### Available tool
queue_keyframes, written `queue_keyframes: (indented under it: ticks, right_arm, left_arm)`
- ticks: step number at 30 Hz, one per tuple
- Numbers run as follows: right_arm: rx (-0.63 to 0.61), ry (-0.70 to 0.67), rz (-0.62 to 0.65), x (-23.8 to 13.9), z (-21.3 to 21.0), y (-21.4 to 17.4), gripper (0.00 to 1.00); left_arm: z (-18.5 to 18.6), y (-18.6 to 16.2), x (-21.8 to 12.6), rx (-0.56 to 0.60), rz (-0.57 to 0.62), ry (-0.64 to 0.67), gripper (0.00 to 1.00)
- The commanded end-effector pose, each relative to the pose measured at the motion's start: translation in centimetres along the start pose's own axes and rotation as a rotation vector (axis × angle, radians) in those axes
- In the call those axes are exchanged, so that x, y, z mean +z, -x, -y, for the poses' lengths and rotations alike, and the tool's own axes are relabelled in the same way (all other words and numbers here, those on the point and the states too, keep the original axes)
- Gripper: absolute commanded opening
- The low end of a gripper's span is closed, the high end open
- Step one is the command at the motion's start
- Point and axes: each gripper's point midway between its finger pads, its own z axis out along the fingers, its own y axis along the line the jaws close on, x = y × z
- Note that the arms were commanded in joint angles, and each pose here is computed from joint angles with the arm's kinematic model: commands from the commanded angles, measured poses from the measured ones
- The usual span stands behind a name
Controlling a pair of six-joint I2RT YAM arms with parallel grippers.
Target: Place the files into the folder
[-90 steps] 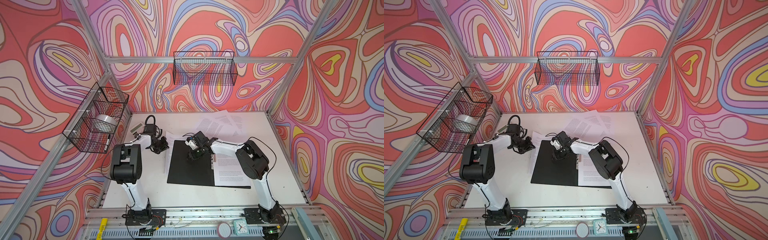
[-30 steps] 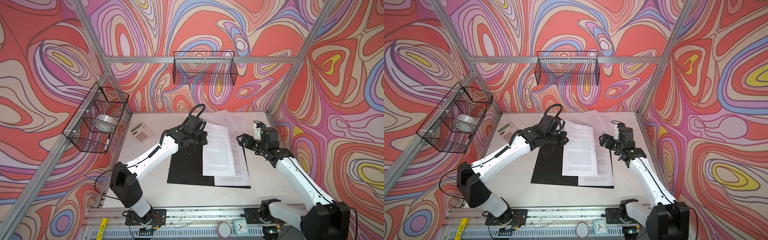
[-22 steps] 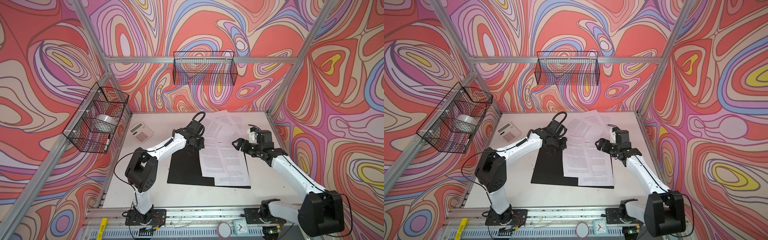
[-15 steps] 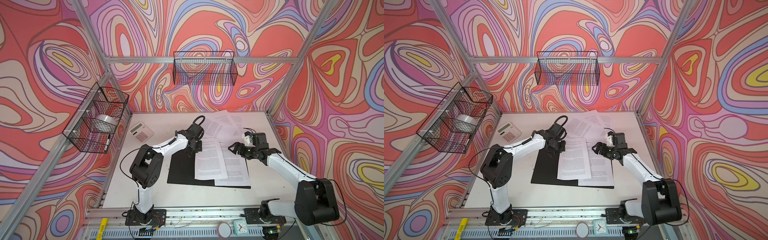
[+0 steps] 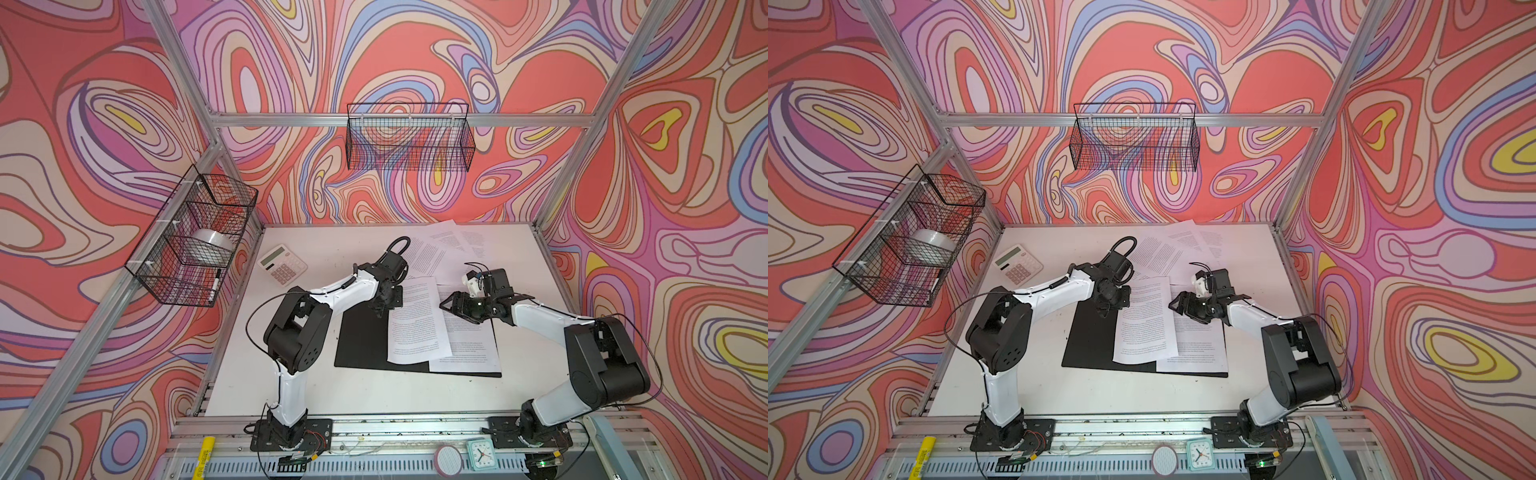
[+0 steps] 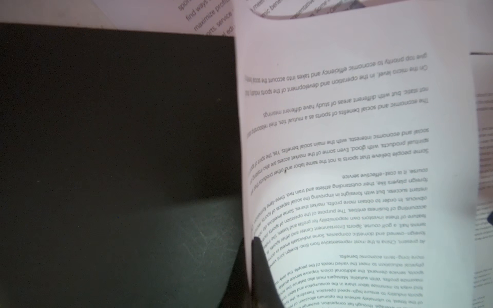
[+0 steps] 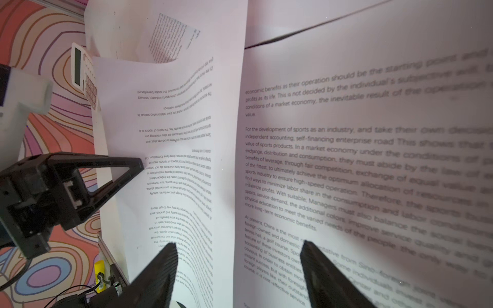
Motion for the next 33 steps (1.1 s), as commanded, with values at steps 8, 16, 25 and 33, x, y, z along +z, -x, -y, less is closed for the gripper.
queue_keyframes:
  ticks: [8,16,25,33]
  right_arm:
    - [0.002,0.060,-0.024,1.7,-1.3,-0.4,0.53]
    - [0.005,0.065,-0.027,1.7,-1.6,-0.6,0.38]
    - [0.026,0.066,-0.037,1.8,-1.3,-1.0,0.30]
    - [0.048,0.062,-0.042,2.1,-0.9,-1.4,0.26]
  left_arm:
    - [0.5,-0.5,0.7,-0.031,-0.017,-0.043,0.00]
    - [0.5,-0.5,0.4,-0.043,-0.008,-0.046,0.00]
    - [0.7,-0.5,0.5,-0.061,-0.008,-0.064,0.00]
    - [0.5,-0.6,0.6,-0.072,-0.011,-0.068,0.00]
